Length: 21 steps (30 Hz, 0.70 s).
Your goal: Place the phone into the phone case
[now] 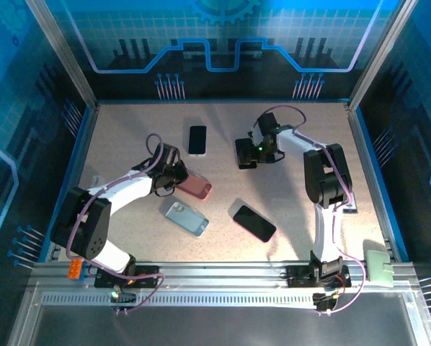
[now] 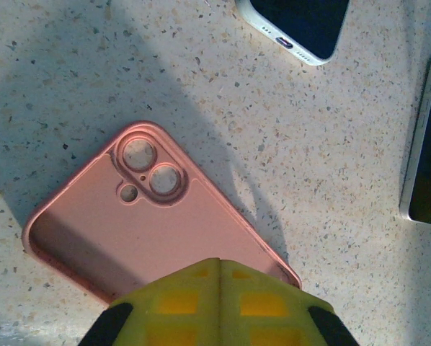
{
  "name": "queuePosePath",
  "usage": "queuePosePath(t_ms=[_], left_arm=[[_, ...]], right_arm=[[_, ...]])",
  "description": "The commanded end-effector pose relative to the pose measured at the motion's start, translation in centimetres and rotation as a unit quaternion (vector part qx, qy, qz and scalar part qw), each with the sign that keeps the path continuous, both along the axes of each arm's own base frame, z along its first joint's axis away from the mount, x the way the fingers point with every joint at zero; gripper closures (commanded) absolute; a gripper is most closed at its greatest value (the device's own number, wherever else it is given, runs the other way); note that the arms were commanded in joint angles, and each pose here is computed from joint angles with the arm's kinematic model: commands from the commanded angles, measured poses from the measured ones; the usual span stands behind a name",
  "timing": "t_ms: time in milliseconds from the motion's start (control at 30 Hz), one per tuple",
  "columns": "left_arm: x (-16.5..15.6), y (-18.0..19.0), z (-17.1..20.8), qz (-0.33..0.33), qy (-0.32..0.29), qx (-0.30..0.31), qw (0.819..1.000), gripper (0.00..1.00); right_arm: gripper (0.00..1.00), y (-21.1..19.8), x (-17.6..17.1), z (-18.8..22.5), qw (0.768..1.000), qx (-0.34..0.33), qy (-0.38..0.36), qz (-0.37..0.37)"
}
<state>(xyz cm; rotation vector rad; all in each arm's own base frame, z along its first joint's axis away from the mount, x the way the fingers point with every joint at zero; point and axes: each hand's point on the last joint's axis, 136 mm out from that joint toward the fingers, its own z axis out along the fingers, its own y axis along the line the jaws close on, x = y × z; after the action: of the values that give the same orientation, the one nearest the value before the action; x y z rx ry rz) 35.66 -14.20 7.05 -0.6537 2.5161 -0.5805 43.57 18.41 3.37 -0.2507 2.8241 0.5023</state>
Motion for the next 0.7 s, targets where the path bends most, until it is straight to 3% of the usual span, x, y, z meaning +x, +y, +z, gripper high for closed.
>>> queuePosePath(t_ms=[0,133,300,500,667], left_arm=[[-0.2,0.0,0.3,0.005,-0.006,-0.004,1.000,0.97],[-0.2,0.0,0.2,0.006,-0.006,-0.004,1.000,0.96],[-0.1,0.0,0.1,0.006,-0.006,-0.003,1.000,0.87],[0.1,0.0,0.0,0.006,-0.006,-0.002,1.000,0.86],[0.3,-0.2,-0.3,0.006,-0.005,-0.003,1.000,0.86]], right_arm=[[0.24,-1.0,0.3,1.5,0.999,-0.048,-0.020,-0.008],[0.16,-0.9,1.8,2.0,0.997,-0.064,-0.034,-0.007],[0.12,0.2,3.1,1.4,0.996,-0.086,-0.036,0.007],[0.00,1.6,3.5,0.5,0.994,-0.103,-0.036,0.025],[0.00,1.4,3.5,-0.7,0.991,-0.127,-0.029,0.023]])
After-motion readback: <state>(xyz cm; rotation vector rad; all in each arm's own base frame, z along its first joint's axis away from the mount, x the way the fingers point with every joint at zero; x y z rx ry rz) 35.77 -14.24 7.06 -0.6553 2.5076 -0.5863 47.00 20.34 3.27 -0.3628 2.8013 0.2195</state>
